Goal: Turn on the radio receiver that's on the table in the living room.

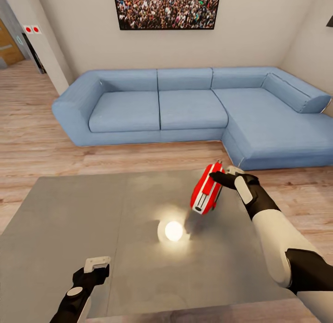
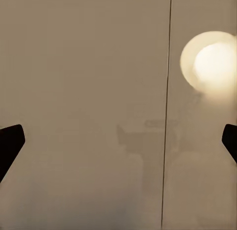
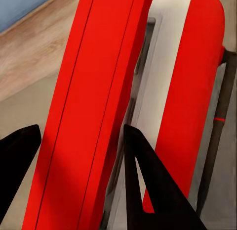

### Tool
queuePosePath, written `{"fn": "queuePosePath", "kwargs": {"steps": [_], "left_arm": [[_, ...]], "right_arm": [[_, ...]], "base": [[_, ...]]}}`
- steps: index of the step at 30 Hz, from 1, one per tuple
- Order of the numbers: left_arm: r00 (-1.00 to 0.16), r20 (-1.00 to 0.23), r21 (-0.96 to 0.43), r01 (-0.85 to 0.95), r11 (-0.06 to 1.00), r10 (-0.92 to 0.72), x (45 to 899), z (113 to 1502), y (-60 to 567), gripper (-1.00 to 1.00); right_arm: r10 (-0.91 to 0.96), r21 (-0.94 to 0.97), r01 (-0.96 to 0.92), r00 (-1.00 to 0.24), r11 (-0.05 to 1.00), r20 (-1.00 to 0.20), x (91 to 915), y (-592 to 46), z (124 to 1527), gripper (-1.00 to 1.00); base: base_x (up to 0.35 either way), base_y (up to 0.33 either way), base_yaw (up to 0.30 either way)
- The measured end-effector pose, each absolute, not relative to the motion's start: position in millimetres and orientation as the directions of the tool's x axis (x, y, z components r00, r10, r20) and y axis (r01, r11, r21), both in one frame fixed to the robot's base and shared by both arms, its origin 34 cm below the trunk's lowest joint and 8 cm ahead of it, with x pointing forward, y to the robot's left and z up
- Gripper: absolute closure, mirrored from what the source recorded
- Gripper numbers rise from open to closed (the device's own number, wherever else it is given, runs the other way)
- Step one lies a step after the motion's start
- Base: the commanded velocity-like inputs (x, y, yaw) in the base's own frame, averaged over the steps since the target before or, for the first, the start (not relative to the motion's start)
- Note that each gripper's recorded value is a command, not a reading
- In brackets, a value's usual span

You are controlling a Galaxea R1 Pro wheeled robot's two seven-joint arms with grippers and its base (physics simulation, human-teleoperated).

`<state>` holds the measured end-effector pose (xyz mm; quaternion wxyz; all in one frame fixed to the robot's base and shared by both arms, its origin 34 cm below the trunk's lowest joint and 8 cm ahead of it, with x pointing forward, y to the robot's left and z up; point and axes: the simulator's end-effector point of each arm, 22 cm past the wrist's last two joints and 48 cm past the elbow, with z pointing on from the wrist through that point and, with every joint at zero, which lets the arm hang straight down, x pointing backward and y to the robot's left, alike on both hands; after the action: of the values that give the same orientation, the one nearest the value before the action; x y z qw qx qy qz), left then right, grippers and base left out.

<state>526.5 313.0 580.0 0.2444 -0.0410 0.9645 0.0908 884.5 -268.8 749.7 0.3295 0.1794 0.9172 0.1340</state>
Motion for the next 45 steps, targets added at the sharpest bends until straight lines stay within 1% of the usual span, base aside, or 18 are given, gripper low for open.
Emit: {"fn": "queuePosePath", "kwargs": {"steps": [6,9,13,15,17,20,24,28,33,45], "left_arm": [[-0.878,-0.478,0.155,-0.123,0.98,-0.035,526,588,313,-1.0],[-0.877,-0.478,0.154,-0.123,0.98,-0.035,525,592,313,-1.0],[-0.877,-0.479,0.154,-0.123,0.98,-0.035,525,598,313,-1.0],[-0.877,-0.478,0.154,-0.123,0.98,-0.035,524,600,313,-1.0],[-0.878,-0.478,0.154,-0.123,0.98,-0.035,524,603,313,-1.0],[-0.878,-0.478,0.153,-0.124,0.98,-0.036,523,607,313,-1.0],[-0.878,-0.478,0.153,-0.124,0.981,-0.036,523,611,312,-1.0],[-0.877,-0.479,0.153,-0.124,0.98,-0.036,522,617,313,-1.0],[-0.877,-0.479,0.152,-0.124,0.981,-0.036,522,617,312,-1.0],[-0.877,-0.48,0.147,-0.125,0.981,-0.039,523,617,311,-1.0]], "right_arm": [[0.418,0.399,0.209,-0.711,0.893,-0.565,887,-283,765,1.0],[0.401,0.442,0.141,-0.712,0.886,-0.576,889,-281,778,1.0],[0.276,0.436,-0.023,-0.743,0.9,-0.609,882,-271,790,1.0],[0.221,0.444,-0.1,-0.758,0.891,-0.614,876,-265,795,1.0],[0.166,0.474,-0.187,-0.777,0.861,-0.608,864,-256,799,1.0],[0.128,0.521,-0.255,-0.797,0.814,-0.591,846,-256,804,1.0],[0.117,0.534,-0.273,-0.802,0.801,-0.585,838,-265,810,1.0],[0.12,0.57,-0.29,-0.81,0.769,-0.574,830,-262,817,1.0],[0.123,0.63,-0.317,-0.824,0.708,-0.553,817,-250,819,1.0],[0.116,0.643,-0.324,-0.831,0.694,-0.544,811,-250,818,1.0]], "base": [[0.0,0.0,0.0],[0.0,0.0,0.0],[0.0,0.0,0.0],[0.0,0.0,0.0],[0.0,0.0,0.0],[0.0,0.0,0.0],[0.0,0.0,0.0],[0.0,0.0,0.0],[0.0,0.0,0.0],[0.0,0.0,0.0]]}}
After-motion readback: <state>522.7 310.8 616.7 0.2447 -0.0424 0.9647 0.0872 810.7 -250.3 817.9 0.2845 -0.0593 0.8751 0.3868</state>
